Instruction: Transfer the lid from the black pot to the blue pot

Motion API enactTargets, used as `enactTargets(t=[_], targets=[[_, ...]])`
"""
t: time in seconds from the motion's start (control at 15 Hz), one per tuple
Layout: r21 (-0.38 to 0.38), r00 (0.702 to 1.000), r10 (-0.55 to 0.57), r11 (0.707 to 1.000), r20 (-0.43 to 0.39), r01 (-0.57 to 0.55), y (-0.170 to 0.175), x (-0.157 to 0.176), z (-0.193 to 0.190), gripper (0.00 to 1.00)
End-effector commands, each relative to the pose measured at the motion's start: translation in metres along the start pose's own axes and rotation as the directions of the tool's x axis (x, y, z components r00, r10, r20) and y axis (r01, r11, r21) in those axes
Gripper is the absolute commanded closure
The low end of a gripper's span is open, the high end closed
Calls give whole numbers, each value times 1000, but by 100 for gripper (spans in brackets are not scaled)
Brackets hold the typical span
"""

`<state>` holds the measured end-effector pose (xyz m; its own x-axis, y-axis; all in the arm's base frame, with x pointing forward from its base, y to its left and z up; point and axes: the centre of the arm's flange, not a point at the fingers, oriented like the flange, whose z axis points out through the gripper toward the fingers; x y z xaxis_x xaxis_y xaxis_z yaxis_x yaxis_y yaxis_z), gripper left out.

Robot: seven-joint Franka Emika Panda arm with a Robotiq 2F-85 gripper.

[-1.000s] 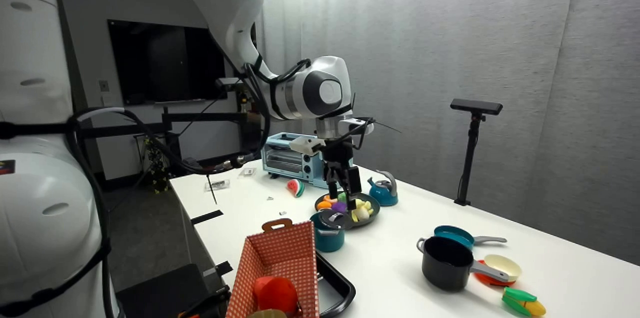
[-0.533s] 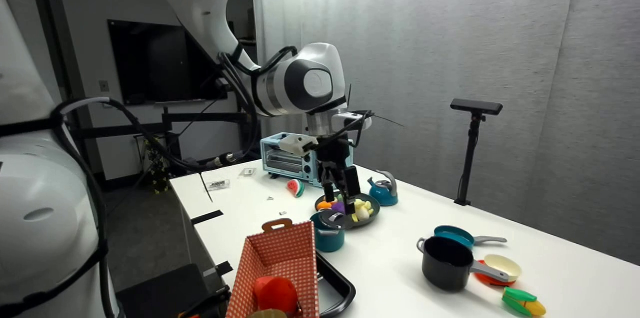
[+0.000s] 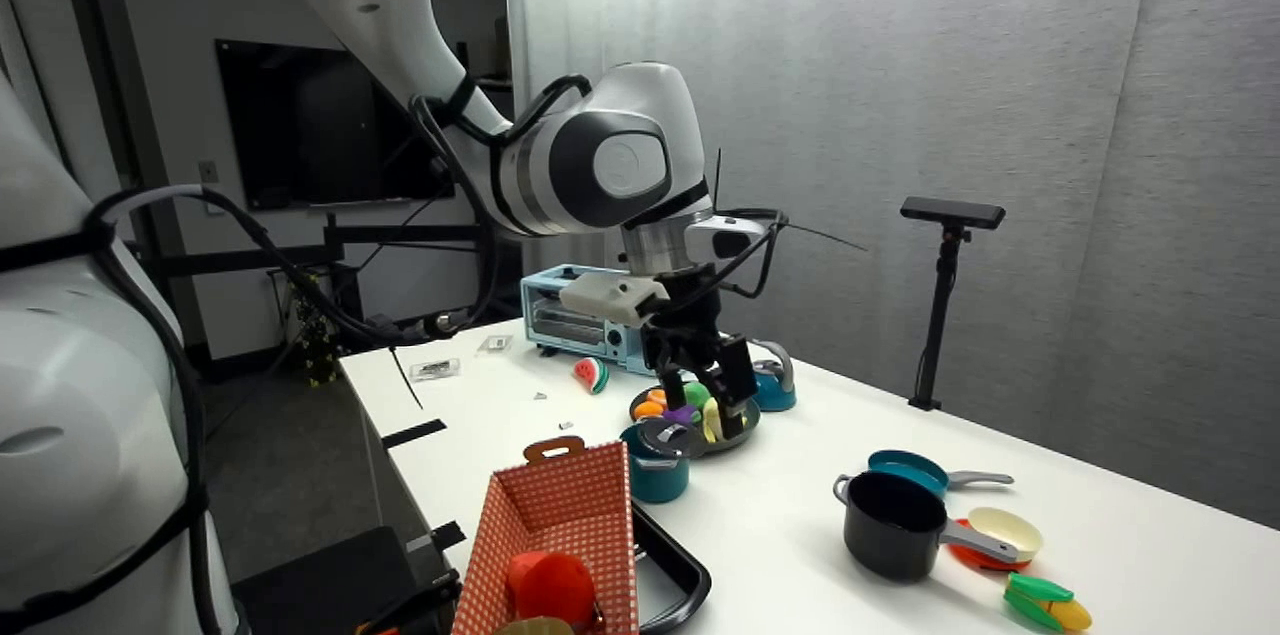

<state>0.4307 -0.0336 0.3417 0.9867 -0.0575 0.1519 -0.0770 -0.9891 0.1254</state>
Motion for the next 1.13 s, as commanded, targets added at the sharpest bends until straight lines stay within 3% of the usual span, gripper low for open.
enactTargets(t=[0.0,0.07,1.07], targets=[[38,999,-21,999,-27,22,17,-14,-10,0],[12,1000,-11,1000,0,11,7,-2,-1,0],[20,1000,-18,1000,1,18,10,-5,-1,0]])
